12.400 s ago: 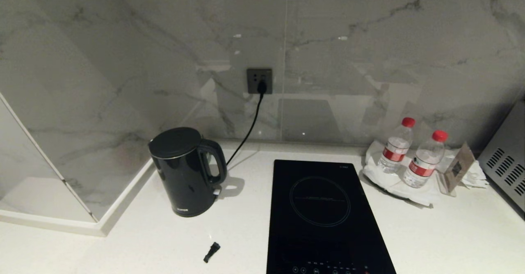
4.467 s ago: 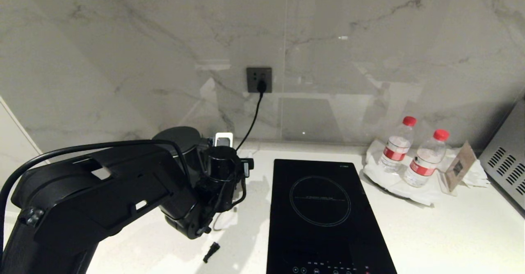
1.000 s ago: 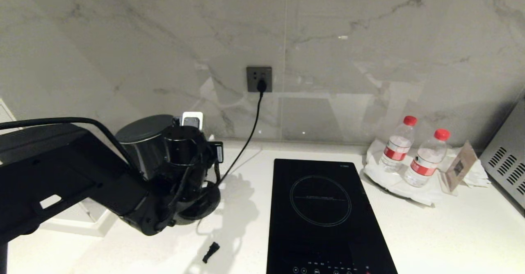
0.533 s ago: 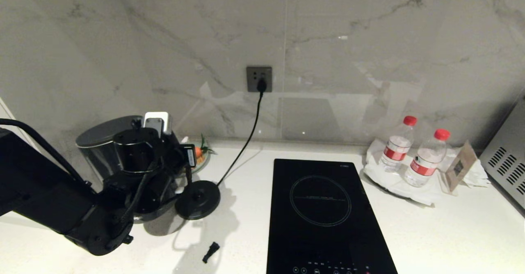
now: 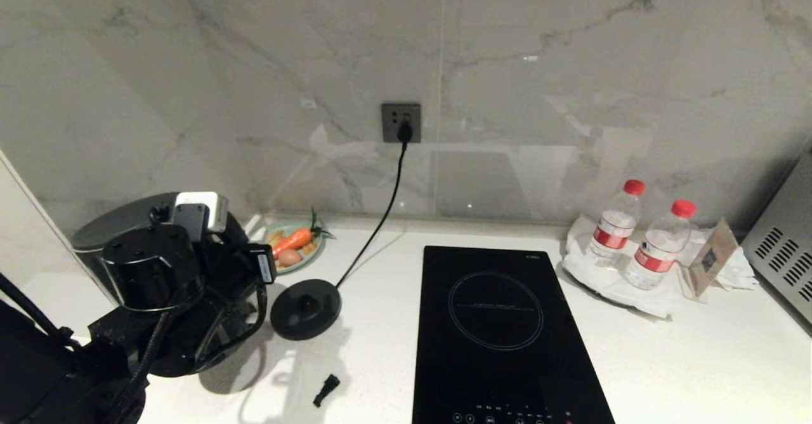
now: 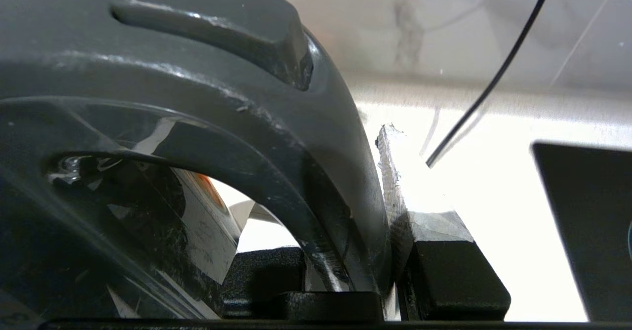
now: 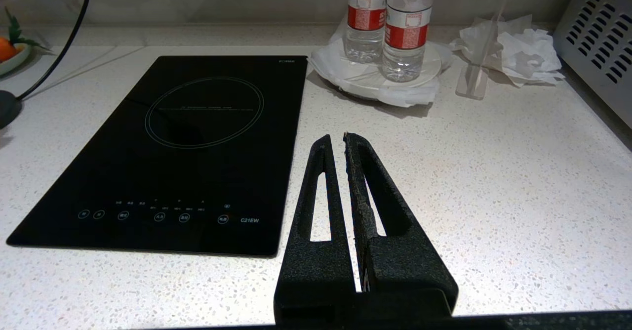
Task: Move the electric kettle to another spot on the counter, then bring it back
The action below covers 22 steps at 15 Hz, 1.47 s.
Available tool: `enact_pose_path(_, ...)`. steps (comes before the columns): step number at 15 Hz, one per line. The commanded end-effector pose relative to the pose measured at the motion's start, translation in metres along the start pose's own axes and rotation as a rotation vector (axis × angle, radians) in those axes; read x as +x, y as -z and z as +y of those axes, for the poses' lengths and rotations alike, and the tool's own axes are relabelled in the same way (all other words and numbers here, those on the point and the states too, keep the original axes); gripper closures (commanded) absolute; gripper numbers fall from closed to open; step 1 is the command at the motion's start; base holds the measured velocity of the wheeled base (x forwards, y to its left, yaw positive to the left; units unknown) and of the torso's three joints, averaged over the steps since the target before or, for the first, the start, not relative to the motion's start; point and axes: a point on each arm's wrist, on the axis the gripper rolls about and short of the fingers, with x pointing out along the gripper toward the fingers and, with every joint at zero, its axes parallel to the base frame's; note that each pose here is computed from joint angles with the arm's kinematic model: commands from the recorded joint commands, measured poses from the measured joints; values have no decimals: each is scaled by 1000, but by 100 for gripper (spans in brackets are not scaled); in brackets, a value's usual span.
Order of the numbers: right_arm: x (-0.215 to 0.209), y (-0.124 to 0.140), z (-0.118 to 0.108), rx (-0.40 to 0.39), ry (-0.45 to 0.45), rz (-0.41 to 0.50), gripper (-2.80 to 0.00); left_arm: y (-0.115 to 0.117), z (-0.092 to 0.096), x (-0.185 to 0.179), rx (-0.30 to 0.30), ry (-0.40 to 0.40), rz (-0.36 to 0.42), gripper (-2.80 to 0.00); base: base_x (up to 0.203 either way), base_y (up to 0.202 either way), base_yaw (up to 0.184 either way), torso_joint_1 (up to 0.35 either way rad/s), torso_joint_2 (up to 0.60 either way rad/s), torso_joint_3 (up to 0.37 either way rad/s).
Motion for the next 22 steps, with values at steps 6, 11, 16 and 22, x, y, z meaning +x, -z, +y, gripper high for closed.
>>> enact_pose_path(6,0,0,0,0,0,0,0,6,13,-30,-33,-1,32,0,0,0,0,0,0,0)
enact_pose_path(11,0,0,0,0,0,-2,0,12,23,-50,-69,-12,57,0,0,0,0,0,0,0)
enact_pose_path(16,0,0,0,0,0,-2,0,10,31,-60,-73,-24,50,0,0,0,0,0,0,0)
enact_pose_path(22,0,0,0,0,0,-1,0,14,37,-62,-69,-48,64,0,0,0,0,0,0,0)
